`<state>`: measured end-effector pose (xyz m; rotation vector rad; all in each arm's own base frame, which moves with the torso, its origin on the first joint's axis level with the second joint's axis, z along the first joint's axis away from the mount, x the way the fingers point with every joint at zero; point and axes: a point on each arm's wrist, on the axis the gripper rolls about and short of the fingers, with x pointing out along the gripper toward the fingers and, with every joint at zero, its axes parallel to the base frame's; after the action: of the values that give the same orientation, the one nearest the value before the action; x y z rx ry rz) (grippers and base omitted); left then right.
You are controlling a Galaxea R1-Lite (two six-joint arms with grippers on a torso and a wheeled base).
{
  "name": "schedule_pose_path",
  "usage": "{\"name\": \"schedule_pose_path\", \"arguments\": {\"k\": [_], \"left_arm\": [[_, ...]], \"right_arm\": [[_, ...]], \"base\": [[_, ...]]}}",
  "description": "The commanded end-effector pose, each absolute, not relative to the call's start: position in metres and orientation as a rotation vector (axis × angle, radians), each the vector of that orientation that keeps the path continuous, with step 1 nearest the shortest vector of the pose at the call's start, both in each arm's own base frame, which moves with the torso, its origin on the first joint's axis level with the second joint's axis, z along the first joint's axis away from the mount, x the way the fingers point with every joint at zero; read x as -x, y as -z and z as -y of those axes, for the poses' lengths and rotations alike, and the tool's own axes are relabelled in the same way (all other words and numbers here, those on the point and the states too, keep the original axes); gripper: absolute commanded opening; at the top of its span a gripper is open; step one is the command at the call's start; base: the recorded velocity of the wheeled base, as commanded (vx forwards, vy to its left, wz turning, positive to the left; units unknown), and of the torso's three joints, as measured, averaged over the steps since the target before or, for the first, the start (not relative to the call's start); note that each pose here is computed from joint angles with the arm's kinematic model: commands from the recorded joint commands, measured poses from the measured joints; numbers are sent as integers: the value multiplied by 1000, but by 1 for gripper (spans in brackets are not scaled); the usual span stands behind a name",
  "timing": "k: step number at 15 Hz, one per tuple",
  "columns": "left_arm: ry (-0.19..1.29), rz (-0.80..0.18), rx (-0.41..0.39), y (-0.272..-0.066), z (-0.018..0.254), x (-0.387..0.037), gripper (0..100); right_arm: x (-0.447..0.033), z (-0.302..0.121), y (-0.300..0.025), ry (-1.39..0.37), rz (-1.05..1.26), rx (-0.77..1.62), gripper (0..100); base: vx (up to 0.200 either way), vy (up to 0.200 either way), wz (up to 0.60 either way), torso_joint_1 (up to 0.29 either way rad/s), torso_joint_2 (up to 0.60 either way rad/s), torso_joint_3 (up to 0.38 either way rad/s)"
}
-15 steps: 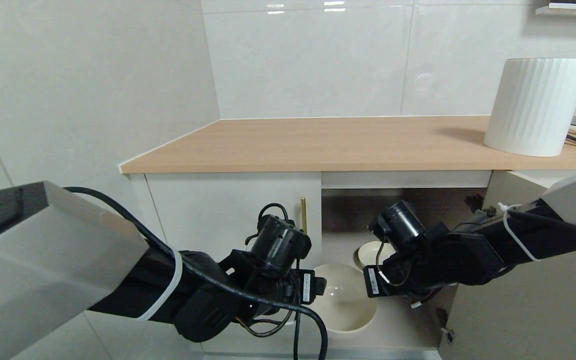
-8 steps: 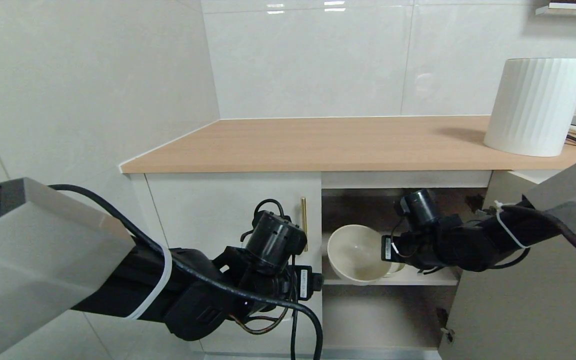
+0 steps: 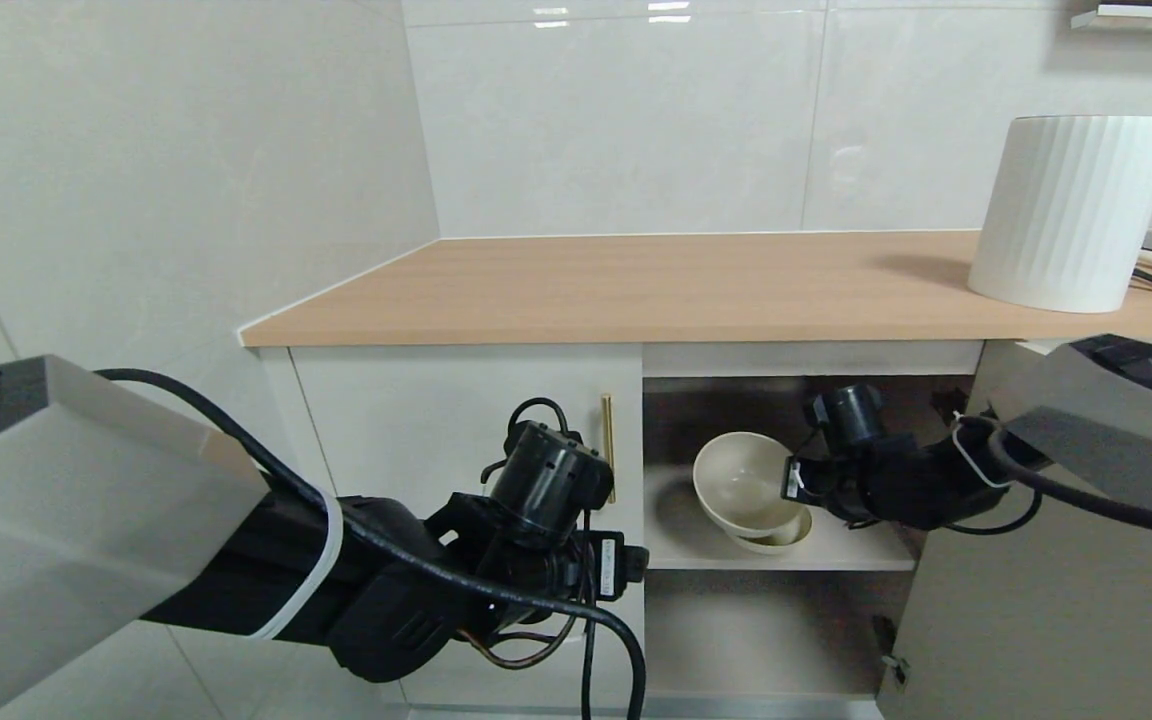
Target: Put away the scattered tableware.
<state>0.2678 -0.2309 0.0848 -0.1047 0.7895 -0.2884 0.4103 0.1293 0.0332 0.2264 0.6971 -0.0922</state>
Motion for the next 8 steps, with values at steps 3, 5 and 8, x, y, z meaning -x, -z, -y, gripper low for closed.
{"name": "schedule_pose_path", "arguments": {"k": [3, 5, 8], "left_arm": [[285, -789, 106, -85, 230, -269, 100], [285, -789, 106, -85, 230, -269, 100], [284, -790, 105, -84, 230, -269, 100]], "right_arm": [[-428, -123, -12, 123, -706, -232, 0], [-435, -117, -7, 146, -703, -233, 0], [-443, -110, 3, 168, -709, -233, 0]], "base": [[0, 0, 0, 0, 0, 0], [0, 0, 0, 0, 0, 0], [0, 0, 0, 0, 0, 0]]}}
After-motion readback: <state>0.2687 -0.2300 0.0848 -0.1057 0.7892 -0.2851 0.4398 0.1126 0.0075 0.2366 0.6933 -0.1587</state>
